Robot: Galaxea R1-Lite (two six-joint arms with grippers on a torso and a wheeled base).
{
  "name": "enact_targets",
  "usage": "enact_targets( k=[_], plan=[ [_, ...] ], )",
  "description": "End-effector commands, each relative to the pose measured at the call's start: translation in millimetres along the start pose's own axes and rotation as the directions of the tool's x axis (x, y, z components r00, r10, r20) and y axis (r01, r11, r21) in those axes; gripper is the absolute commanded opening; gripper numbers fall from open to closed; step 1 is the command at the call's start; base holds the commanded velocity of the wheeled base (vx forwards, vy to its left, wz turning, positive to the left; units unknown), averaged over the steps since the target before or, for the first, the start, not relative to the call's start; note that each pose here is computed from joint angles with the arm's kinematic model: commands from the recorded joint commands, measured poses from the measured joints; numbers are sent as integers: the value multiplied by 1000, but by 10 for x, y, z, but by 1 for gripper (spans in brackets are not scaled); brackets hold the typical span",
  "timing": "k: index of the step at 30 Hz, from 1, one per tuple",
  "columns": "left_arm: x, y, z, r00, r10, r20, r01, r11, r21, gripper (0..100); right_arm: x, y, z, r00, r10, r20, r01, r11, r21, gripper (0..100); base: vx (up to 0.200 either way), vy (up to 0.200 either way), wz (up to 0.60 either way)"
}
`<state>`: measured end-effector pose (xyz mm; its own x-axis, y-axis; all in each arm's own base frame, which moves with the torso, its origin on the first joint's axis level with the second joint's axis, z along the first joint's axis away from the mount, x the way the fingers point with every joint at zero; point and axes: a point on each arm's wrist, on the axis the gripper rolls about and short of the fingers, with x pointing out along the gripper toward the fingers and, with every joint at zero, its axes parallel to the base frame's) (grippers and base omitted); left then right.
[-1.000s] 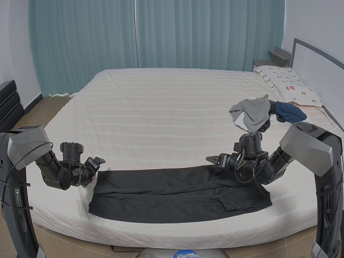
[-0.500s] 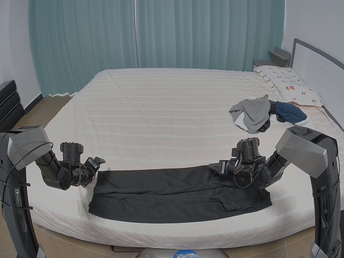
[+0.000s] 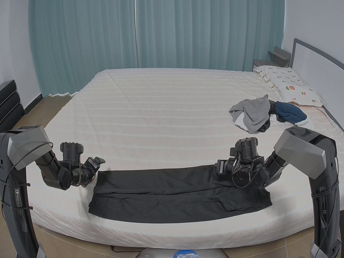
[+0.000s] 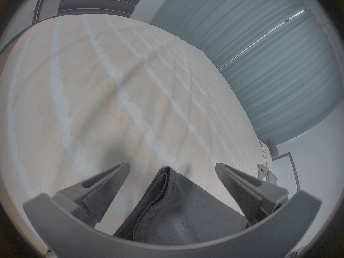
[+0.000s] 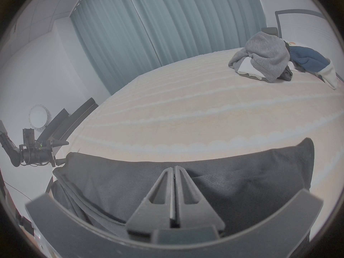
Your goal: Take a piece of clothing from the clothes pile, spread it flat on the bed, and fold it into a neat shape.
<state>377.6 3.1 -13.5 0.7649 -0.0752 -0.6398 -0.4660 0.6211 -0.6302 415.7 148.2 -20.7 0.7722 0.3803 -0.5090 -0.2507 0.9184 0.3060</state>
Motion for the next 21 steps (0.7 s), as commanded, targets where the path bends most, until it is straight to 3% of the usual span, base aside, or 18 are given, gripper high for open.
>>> enact_targets(
  k=[1,12,13,21],
  plan=[
    [4,4,-1,1000,1,0,-1,1000,0,100,26,58,7,1000,15,8,-15,1000,-3,0,0,0,0],
    [4,4,-1,1000,1,0,-1,1000,0,100,88,92,-16,1000,11,12,-11,1000,-8,0,0,0,0],
    [4,4,-1,1000,1,0,-1,1000,0,100,88,92,-16,1000,11,12,-11,1000,-8,100,0,0,0],
    [5,0,2,1000,-1,0,1,1000,-3,100,52,95,71,997,24,70,-25,1000,13,100,0,0,0]
  ],
)
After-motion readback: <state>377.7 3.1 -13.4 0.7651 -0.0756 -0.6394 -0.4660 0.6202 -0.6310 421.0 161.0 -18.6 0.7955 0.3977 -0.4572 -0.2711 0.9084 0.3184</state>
